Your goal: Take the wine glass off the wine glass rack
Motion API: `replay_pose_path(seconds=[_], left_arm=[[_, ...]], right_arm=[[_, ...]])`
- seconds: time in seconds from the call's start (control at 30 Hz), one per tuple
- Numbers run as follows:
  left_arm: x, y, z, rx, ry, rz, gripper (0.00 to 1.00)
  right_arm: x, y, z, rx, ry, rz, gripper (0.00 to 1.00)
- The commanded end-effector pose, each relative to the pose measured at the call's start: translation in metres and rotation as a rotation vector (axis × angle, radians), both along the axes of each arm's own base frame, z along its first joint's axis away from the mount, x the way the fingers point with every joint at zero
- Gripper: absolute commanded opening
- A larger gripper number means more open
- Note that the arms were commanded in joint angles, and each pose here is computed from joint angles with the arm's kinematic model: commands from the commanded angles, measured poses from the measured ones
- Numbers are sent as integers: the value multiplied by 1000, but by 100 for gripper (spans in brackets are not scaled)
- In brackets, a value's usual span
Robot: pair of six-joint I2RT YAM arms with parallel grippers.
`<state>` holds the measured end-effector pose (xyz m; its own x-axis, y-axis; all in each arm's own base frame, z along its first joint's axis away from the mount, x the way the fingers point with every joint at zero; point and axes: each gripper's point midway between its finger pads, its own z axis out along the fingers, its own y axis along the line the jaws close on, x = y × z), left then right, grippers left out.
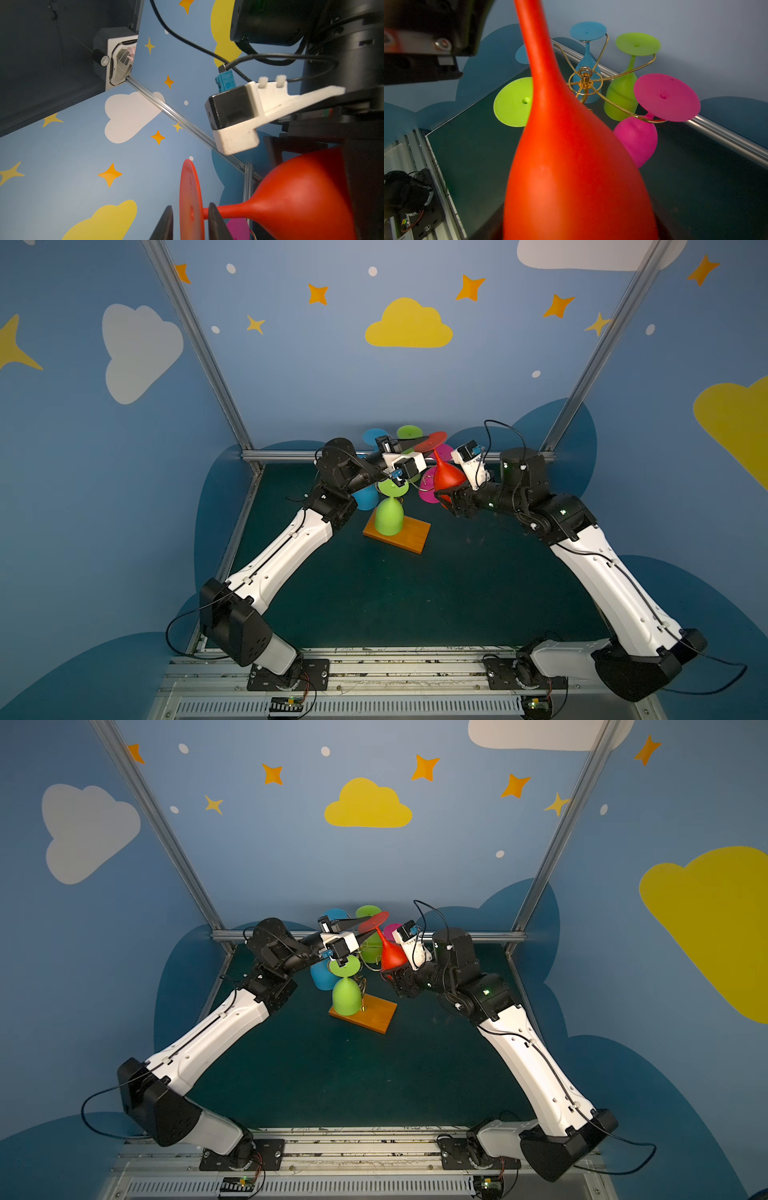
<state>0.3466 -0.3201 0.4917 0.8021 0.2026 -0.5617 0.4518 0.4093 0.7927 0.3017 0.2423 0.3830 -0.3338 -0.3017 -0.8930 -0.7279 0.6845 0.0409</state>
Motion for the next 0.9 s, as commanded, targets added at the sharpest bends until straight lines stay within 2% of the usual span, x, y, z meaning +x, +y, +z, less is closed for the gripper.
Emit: replay_pose_path(seconds=[0.0, 0.13, 0.23, 0.33, 0.43, 0.5, 0.67, 0.87], left_arm=[[-6, 4, 9, -19, -21, 6, 22], [-7, 5, 9, -25, -19, 6, 6], [-7, 5, 9, -34, -20, 8, 3], [-2, 8, 9, -51, 12, 30, 3], [3, 15, 9, -103, 91, 66, 3], [6, 21, 7, -151, 153, 86, 3], [18, 30, -7, -236, 359, 126, 3], [26, 37, -20, -282, 584, 159, 3]], right_arm=[[-5, 3, 19, 35, -20, 12, 25], [-5, 4, 19, 36, -12, 15, 25], [-6, 6, 21, 49, -11, 23, 30], [-6, 6, 28, 77, -12, 17, 47], [-10, 8, 43, 131, -27, 30, 72], [-13, 10, 57, 186, -62, 50, 80], [-26, 4, 90, 319, -153, 97, 85], [-42, -28, 128, 476, -280, 90, 86]])
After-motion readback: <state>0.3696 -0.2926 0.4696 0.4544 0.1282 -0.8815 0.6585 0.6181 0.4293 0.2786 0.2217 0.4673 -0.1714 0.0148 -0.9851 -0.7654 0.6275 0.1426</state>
